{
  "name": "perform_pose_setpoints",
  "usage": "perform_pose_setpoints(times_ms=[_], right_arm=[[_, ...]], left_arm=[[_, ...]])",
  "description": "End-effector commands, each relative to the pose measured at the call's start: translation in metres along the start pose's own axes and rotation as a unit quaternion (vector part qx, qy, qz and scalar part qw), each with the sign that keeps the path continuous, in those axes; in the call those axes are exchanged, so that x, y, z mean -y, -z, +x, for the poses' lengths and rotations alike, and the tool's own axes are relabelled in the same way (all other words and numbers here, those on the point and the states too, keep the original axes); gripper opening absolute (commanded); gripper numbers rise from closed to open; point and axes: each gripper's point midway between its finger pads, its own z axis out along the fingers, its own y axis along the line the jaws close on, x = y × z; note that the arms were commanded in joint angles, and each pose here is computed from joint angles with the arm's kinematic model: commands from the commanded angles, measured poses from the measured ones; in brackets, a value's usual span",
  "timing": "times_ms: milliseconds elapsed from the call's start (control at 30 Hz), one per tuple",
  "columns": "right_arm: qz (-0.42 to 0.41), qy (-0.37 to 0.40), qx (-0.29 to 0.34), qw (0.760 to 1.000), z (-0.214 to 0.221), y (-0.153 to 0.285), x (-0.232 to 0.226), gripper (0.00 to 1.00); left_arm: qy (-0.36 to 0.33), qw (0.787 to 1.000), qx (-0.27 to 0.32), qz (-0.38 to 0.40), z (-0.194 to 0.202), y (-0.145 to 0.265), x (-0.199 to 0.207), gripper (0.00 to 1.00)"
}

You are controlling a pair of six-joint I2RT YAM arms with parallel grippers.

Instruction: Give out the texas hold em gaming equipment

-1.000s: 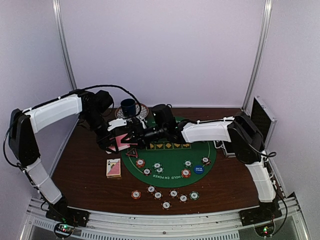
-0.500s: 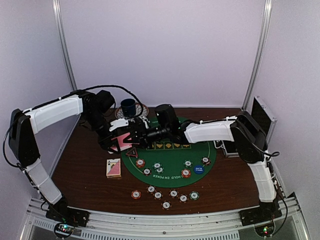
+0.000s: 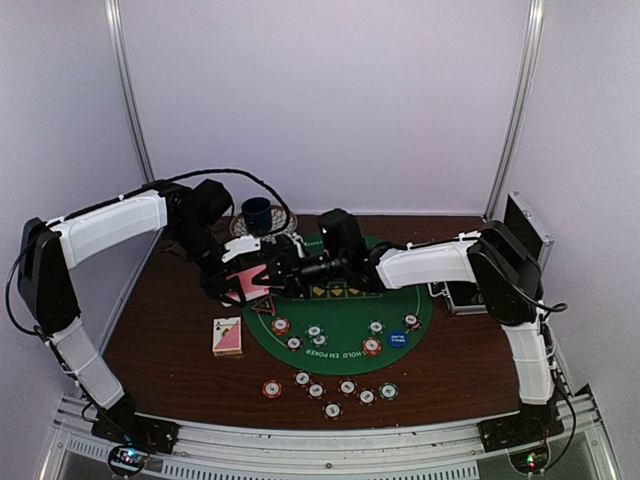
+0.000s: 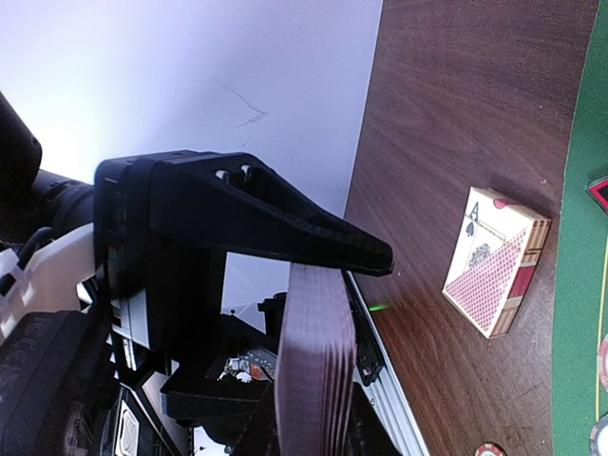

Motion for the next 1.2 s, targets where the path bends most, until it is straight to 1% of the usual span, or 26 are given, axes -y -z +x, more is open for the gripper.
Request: perform_pose_setpoints(times_ms=[0, 67, 100, 167, 200, 267, 400, 667, 833, 1167], right_arm=[[-0.011, 0.01, 0.004, 1.0, -0.004, 0.02, -0.017, 0.0], [-0.011, 0.01, 0.006, 1.0, -0.004, 0.023, -0.018, 0.0], [-0.01, 0.01, 0.007, 1.0, -0.005, 0.025, -0.017, 0.02], [-0.007, 0.009, 0.008, 1.0, -0.004, 0.026, -0.016, 0.19], [-0.005, 0.01, 0.008, 1.0, -0.004, 0.026, -0.015, 0.25], [-0.001, 0.011, 0.009, 1.0, -0.005, 0.026, -0.014, 0.33], [-0.001, 0.012, 0.008, 1.0, -0.007, 0.024, -0.015, 0.38], [-0.007, 0.015, 0.004, 1.0, -0.006, 0.017, -0.022, 0.37], [-0.016, 0.014, -0.003, 1.0, -0.005, 0.009, -0.025, 0.29], [-0.021, 0.007, -0.024, 0.999, 0.002, -0.007, -0.023, 0.26]], left_arm=[[0.006, 0.999, -0.016, -0.028, 0.012, 0.013, -0.009, 0.0], [0.006, 0.999, -0.021, -0.03, 0.014, 0.013, -0.009, 0.0], [0.006, 0.999, -0.024, -0.031, 0.015, 0.012, -0.01, 0.0], [0.005, 0.999, -0.026, -0.031, 0.016, 0.012, -0.01, 0.0], [0.005, 0.999, -0.026, -0.03, 0.016, 0.012, -0.009, 0.0], [0.006, 0.999, -0.029, -0.028, 0.018, 0.012, -0.008, 0.0], [0.008, 0.999, -0.031, -0.025, 0.019, 0.011, -0.007, 0.0], [0.01, 0.999, -0.028, -0.026, 0.017, 0.011, -0.008, 0.0], [0.013, 0.999, -0.031, -0.025, 0.018, 0.009, -0.009, 0.0], [0.012, 0.999, -0.031, -0.029, 0.018, 0.011, -0.01, 0.0]])
